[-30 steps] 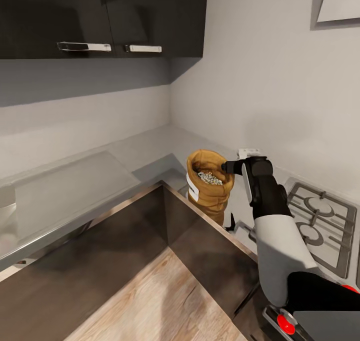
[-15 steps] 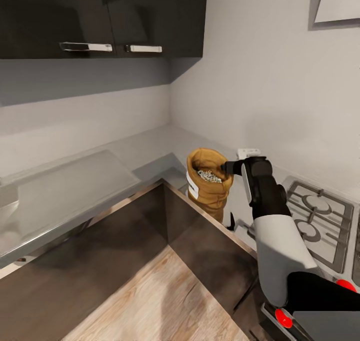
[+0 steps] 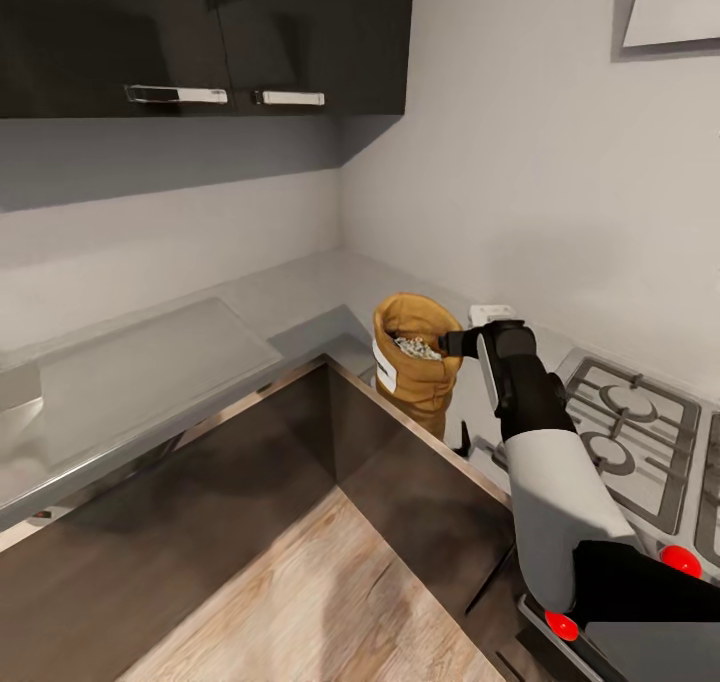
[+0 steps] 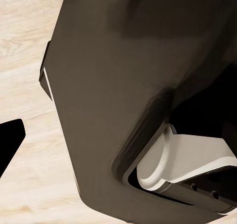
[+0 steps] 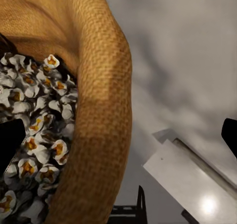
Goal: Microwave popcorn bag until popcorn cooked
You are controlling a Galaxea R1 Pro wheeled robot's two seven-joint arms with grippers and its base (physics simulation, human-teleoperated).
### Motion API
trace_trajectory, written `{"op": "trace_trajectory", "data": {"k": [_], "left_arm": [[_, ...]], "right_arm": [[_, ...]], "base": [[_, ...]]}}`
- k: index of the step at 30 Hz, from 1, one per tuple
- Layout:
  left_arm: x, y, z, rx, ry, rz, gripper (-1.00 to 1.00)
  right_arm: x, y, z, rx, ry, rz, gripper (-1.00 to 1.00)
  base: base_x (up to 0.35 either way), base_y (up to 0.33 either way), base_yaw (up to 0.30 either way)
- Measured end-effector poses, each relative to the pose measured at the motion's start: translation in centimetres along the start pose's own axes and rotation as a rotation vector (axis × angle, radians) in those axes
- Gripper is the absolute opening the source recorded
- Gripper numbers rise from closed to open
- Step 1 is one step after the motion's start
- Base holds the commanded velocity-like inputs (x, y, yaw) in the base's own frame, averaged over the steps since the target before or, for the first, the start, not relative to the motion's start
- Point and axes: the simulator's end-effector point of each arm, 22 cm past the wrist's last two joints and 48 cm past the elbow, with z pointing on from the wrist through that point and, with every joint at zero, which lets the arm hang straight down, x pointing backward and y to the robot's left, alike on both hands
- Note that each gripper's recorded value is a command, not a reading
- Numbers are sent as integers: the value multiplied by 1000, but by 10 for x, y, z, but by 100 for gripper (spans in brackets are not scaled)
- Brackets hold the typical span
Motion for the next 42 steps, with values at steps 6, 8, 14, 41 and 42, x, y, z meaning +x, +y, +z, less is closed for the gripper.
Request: {"op": "trace_trajectory", "data": {"k": [6, 8, 14, 41, 42], "left_arm": [[0, 0, 0, 0, 0, 1, 100], [0, 0, 0, 0, 0, 1, 100], [0, 0, 0, 0, 0, 0, 100], [0, -1, 0, 1, 1, 2, 100], [0, -1, 0, 1, 1, 4, 100]], "right_arm": [[-1, 2, 1, -7, -10, 2, -100], [-1, 2, 1, -8, -10, 2, -100], [0, 0, 2, 2, -5, -5, -100], [0, -11, -21, 15, 67, 37, -100], [-5, -13, -24, 18, 55, 39, -100]], "base": [[0, 0, 0], [0, 0, 0], [0, 0, 0], [0, 0, 0], [0, 0, 0]]}}
